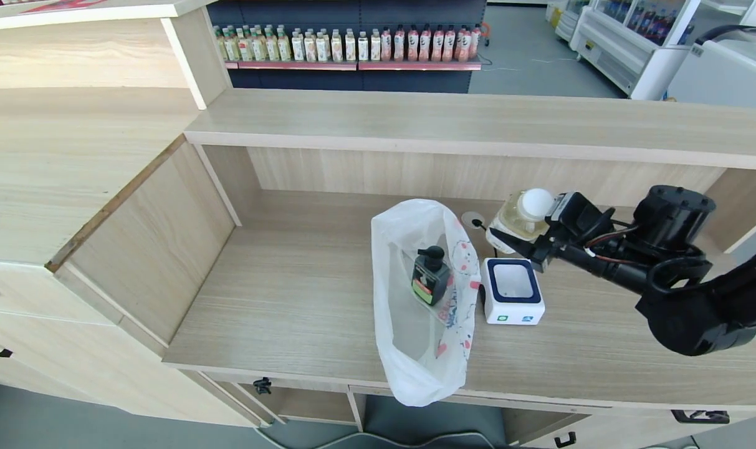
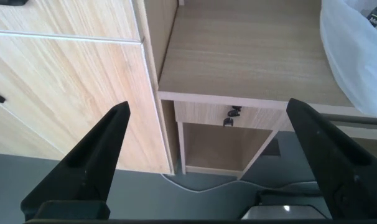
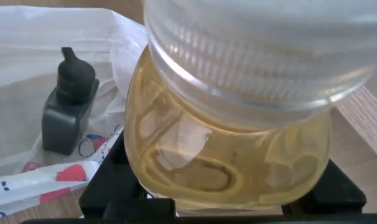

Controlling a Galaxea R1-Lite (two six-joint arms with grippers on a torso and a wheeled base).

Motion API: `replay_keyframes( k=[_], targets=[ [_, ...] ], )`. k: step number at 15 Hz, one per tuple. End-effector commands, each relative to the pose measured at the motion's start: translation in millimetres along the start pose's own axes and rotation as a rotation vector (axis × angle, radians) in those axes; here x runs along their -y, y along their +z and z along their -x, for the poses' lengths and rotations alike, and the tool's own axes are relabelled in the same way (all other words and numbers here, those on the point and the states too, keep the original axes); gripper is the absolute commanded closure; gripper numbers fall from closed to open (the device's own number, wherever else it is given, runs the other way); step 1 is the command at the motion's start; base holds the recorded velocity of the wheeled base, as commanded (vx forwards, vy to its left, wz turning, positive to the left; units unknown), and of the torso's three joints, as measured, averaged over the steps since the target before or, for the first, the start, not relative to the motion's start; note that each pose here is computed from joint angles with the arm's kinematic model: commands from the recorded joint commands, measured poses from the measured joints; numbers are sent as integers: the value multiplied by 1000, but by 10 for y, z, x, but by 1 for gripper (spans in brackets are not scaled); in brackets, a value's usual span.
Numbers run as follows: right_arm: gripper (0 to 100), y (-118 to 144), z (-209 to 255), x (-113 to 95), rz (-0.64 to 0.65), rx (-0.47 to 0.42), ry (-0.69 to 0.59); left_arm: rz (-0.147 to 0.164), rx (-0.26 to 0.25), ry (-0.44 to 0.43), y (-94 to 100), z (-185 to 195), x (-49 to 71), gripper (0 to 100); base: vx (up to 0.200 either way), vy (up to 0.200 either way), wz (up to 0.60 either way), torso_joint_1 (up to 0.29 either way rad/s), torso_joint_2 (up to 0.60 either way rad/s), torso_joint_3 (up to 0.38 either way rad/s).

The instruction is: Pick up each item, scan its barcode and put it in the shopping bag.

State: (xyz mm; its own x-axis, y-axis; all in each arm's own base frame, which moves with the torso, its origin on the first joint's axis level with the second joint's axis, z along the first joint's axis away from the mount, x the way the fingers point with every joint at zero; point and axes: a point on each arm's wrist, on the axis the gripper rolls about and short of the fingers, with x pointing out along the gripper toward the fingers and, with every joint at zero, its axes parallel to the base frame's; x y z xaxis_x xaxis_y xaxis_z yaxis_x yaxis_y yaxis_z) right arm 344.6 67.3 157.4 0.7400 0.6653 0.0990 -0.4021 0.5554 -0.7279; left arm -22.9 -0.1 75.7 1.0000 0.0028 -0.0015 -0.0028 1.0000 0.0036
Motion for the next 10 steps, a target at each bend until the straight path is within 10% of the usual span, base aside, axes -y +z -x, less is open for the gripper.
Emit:
replay_keyframes(
  k=[1, 10],
  targets=[
    [100, -170, -2, -140, -21, -37, 32, 1, 0, 0, -1, 0, 0, 0, 0, 0, 0, 0, 0, 0],
    [100, -368, 8, -283, 15, -69, 61, 1, 0, 0, -1, 0, 0, 0, 0, 0, 0, 0, 0, 0]
  ],
)
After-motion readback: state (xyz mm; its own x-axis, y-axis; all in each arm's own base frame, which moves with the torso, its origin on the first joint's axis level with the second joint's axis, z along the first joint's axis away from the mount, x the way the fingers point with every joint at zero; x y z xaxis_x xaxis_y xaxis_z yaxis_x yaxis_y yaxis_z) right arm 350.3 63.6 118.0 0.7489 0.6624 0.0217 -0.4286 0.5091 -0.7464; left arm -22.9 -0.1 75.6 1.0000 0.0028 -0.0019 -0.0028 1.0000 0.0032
